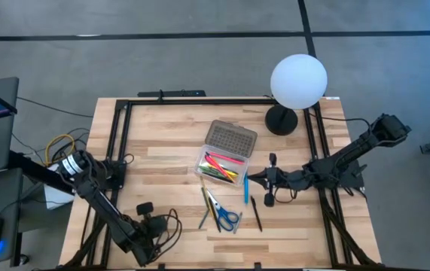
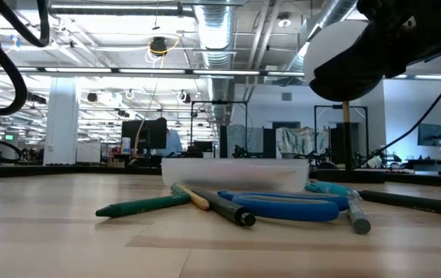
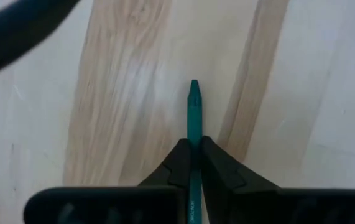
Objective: Pick & place school supplies into a supply box
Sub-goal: Put the green crayon into the gray supply box
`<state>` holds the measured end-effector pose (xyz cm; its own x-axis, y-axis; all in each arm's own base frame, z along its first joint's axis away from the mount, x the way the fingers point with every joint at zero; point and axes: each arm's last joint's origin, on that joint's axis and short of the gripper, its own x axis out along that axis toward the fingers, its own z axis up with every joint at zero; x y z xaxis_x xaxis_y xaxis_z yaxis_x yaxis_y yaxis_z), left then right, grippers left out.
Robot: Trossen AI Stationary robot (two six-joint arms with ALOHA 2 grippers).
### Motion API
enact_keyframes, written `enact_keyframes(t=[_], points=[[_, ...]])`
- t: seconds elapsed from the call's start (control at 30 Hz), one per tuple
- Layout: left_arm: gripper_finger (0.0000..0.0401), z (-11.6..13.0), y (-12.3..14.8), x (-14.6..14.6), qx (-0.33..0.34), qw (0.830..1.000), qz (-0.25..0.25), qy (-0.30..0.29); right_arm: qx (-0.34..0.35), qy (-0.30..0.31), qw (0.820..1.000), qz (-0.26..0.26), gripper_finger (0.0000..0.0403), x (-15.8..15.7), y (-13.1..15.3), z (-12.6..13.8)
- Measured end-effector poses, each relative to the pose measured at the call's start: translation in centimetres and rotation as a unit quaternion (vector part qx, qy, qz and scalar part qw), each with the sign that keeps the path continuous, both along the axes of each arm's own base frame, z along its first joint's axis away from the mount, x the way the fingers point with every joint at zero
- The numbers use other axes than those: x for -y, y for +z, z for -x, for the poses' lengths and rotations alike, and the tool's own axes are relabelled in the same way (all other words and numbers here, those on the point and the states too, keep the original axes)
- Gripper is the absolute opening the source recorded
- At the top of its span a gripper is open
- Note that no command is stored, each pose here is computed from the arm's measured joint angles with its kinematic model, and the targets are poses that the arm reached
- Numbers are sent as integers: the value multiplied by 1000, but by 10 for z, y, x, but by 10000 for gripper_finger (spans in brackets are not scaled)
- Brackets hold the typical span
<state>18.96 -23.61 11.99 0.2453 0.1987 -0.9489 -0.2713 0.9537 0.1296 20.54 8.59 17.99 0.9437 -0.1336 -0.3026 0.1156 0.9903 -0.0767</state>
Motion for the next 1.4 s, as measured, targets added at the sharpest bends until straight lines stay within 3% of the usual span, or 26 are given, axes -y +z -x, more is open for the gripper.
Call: enact_keyframes(t=[0.3, 0.97, 1.4], points=[[2, -2, 10, 10, 14, 996, -42, -72, 0, 2, 1000, 1, 0, -1, 0, 0], [0, 1, 14, 16, 79, 988, -88, -103, 0, 1, 1000, 1, 0, -1, 0, 0], [0, 7, 20, 43, 206, 955, -109, -181, 0, 1, 1000, 1, 0, -1, 0, 0]])
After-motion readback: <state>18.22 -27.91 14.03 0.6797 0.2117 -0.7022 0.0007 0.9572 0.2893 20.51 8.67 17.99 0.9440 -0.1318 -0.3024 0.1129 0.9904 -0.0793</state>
